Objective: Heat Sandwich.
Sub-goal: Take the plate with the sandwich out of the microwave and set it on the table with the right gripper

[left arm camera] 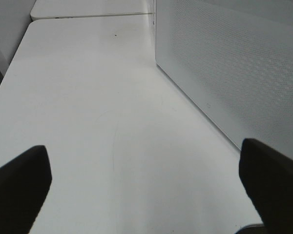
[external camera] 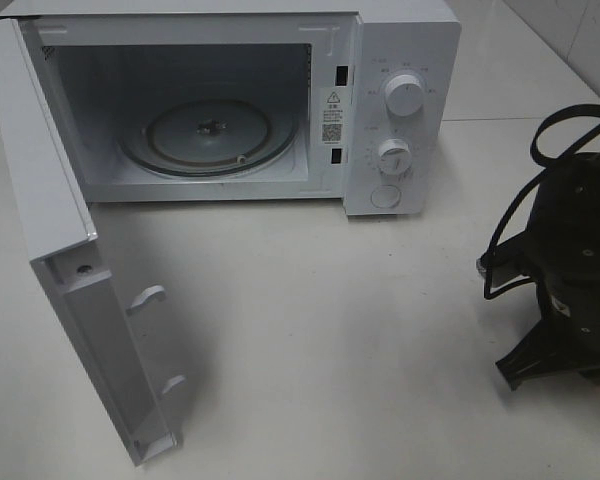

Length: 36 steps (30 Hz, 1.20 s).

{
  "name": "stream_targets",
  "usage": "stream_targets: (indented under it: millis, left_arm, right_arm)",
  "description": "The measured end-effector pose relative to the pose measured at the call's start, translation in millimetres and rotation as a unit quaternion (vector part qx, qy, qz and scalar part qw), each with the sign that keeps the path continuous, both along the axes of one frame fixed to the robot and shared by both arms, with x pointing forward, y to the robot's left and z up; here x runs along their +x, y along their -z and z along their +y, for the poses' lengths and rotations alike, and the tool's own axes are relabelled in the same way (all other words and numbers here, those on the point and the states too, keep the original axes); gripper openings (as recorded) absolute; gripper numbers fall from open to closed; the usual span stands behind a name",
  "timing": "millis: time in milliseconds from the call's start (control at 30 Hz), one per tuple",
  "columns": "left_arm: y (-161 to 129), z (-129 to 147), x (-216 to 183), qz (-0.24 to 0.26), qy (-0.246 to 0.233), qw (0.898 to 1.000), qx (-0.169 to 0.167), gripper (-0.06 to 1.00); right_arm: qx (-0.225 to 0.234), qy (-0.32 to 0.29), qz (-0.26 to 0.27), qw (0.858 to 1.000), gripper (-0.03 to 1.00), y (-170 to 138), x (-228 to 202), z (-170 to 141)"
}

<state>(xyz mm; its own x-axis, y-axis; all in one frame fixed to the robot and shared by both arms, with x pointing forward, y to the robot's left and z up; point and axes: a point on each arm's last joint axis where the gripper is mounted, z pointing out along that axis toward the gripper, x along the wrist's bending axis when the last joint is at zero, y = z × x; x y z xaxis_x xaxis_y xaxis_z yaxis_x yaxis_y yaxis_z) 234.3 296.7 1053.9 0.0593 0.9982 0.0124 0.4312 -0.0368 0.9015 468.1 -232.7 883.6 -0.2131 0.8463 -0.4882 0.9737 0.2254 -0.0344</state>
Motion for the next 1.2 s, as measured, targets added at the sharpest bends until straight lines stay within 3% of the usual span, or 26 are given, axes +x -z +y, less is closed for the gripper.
stream_targets:
  millis: [433,567,667,700,733,867,900,1000,1200]
  left_arm:
    - [0.0,0.0,0.0,0.0,0.0,1.0,0.0,0.99]
    - [0.0,0.0,0.0,0.0,0.0,1.0,0.0,0.99]
    - [0.0,0.0,0.0,0.0,0.0,1.0,0.0,0.99]
    - [0.0,0.0,0.0,0.0,0.0,1.0,0.0,0.99]
    - [0.0,0.0,0.0,0.0,0.0,1.0,0.0,0.99]
    - [0.0,0.0,0.0,0.0,0.0,1.0,0.0,0.99]
    - [0.0,0.0,0.0,0.0,0.0,1.0,0.0,0.99]
    - [0.0,0.0,0.0,0.0,0.0,1.0,0.0,0.99]
    - [0.0,0.0,0.0,0.0,0.0,1.0,0.0,0.99]
  right_arm:
    - [-0.001,-0.002,-0.001,1.0,0.13,-0.4,0.3,-0.2]
    - [0.002,-0.002,-0.007,1.0,0.24,-3.7,0.5,-0.2]
    - [0.01,0.0,-0.022,1.0,0.42,-12.9,-0.2,-0.2]
    - [0.01,0.0,-0.022,1.0,0.42,-12.9,-0.2,-0.2]
    - [0.017,-0.002,-0.026,1.0,0.52,-17.8,-0.9,0.2]
    - [0.032,-0.008,-0.029,0.999,0.64,-25.9,-2.9,1.3]
    - [0.043,-0.014,-0.032,0.998,0.71,-32.3,-4.9,1.9]
    - [0.068,-0.03,-0.042,0.996,0.77,-47.9,-8.9,2.9]
    - [0.104,-0.053,-0.053,0.992,0.78,-68.1,-17.0,4.4]
